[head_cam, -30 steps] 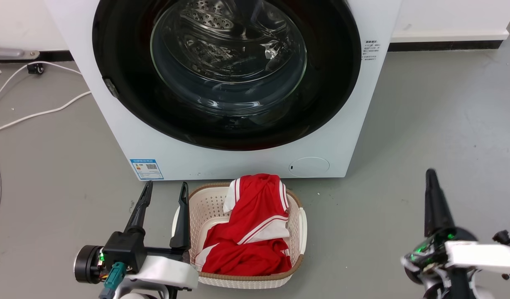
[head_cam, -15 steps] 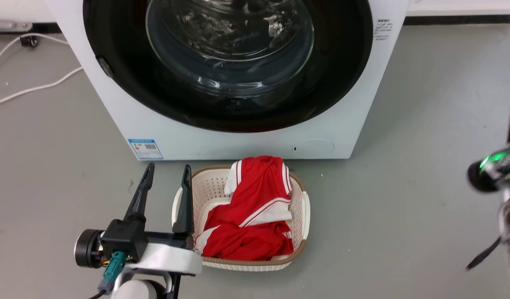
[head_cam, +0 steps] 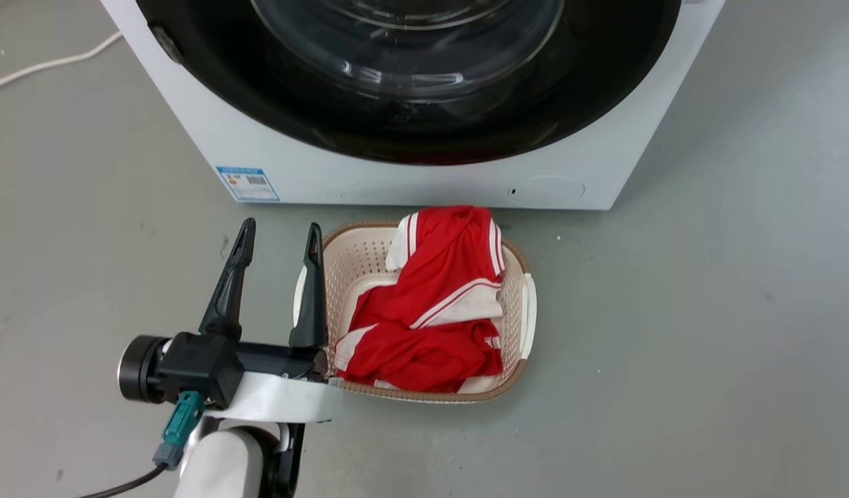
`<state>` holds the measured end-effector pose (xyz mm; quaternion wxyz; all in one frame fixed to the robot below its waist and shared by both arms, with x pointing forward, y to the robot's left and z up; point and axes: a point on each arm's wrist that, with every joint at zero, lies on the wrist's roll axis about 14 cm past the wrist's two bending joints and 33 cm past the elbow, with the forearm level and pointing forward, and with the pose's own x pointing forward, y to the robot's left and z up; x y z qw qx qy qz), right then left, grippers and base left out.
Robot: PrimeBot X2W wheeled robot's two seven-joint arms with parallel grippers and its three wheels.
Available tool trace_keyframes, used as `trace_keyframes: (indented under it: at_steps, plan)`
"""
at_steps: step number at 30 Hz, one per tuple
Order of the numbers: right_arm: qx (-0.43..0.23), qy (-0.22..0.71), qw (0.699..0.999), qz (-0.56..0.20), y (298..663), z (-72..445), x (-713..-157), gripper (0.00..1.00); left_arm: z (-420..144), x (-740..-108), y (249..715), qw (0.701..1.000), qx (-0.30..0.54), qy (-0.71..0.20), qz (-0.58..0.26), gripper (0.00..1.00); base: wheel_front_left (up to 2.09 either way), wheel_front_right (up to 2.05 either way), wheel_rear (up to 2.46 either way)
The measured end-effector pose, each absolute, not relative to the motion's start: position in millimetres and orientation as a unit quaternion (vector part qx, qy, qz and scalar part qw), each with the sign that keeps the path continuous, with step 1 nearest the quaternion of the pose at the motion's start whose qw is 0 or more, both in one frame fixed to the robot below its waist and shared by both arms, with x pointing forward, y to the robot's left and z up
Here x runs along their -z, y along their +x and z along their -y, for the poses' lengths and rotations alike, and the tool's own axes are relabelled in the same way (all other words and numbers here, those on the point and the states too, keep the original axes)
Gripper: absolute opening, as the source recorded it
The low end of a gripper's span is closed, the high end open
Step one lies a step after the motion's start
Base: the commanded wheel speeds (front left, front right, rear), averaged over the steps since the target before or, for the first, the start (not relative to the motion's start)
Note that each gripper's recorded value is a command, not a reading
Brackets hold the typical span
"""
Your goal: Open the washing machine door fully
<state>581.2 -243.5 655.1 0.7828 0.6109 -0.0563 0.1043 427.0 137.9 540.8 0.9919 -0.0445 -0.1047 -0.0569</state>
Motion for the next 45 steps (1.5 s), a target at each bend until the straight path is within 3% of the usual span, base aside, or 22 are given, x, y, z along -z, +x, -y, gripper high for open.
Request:
trace_keyframes:
  at_steps: [8, 14, 32, 45]
  plan:
    - [-0.132, 0.533, 0.834, -0.048, 633, 204, -643, 0.0, -140, -530, 444, 0.993, 0.053, -0.039, 0.097, 1.0, 0.0, 0.0, 0.0]
    - [-0.149, 0.505, 0.842, -0.113, 655, 172, -623, 0.0, -141, -521, 452, 0.994, 0.051, -0.035, 0.088, 1.0, 0.0, 0.0, 0.0]
    - [-0.165, 0.48, 0.836, -0.21, 681, 137, -567, 0.0, -146, -499, 465, 0.996, 0.041, -0.032, 0.067, 1.0, 0.0, 0.0, 0.0]
    - [-0.226, 0.476, 0.804, -0.277, 664, 116, -566, 0.0, -144, -501, 467, 0.996, 0.041, -0.032, 0.07, 1.0, 0.0, 0.0, 0.0]
